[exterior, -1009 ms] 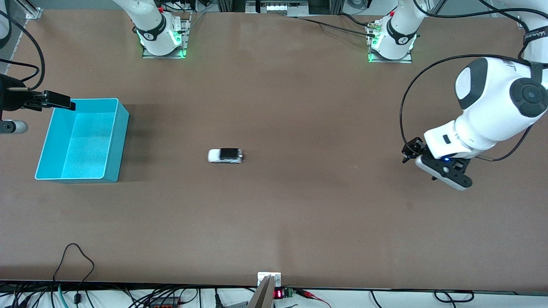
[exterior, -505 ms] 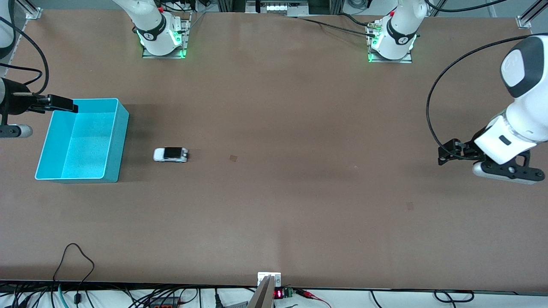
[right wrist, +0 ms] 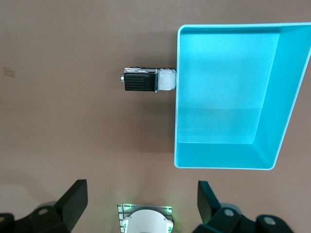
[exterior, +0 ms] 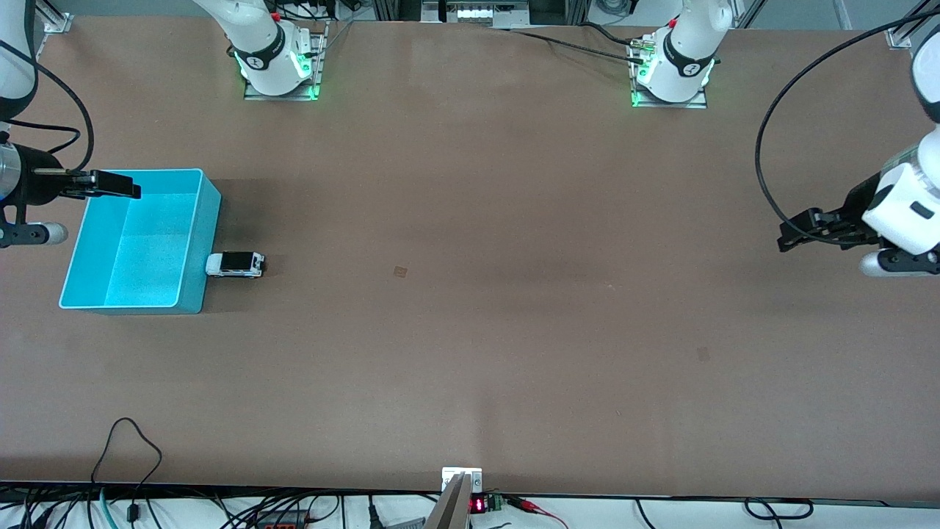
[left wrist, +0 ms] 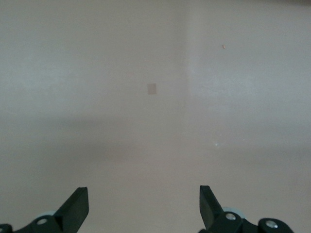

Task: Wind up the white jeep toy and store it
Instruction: 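Reach the right gripper over the jeep beside the turquoise bin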

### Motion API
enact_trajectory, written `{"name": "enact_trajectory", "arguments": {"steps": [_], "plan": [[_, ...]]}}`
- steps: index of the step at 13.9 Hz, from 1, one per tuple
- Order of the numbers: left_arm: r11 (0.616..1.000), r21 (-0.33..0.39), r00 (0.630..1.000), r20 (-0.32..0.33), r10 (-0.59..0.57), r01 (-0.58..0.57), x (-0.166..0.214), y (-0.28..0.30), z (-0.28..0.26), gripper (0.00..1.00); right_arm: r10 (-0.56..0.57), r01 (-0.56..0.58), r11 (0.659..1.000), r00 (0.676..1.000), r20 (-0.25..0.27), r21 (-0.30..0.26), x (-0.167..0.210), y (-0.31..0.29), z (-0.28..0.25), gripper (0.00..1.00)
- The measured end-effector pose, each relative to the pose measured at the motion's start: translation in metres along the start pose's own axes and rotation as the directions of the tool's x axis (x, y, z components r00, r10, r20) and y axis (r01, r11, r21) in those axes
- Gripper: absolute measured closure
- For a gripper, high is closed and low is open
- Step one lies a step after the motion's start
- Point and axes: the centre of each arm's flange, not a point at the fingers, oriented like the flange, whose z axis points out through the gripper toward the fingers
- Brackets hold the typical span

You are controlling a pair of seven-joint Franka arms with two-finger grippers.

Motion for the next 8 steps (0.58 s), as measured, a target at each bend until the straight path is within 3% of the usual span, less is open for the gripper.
{"name": "enact_trajectory", "arguments": {"steps": [3, 5, 8], "plan": [[1.000, 0.001, 1.000, 0.002, 0.004, -0.004, -0.002, -0.003, -0.004, 0.00, -0.041, 0.040, 0.999, 0.999, 0.014, 0.017, 0.001, -0.005, 0.008, 0.00], [1.000, 0.001, 1.000, 0.002, 0.006, -0.006, -0.004, -0.003, -0.006, 0.00, -0.148, 0.148, 0.989, 0.989, 0.009, 0.022, 0.004, -0.013, 0.020, 0.00], [1.000, 0.002, 1.000, 0.004, 0.008, -0.008, -0.007, -0.002, -0.007, 0.00, -0.369, 0.370, 0.929, 0.929, -0.035, 0.013, 0.007, -0.038, 0.051, 0.00]]}}
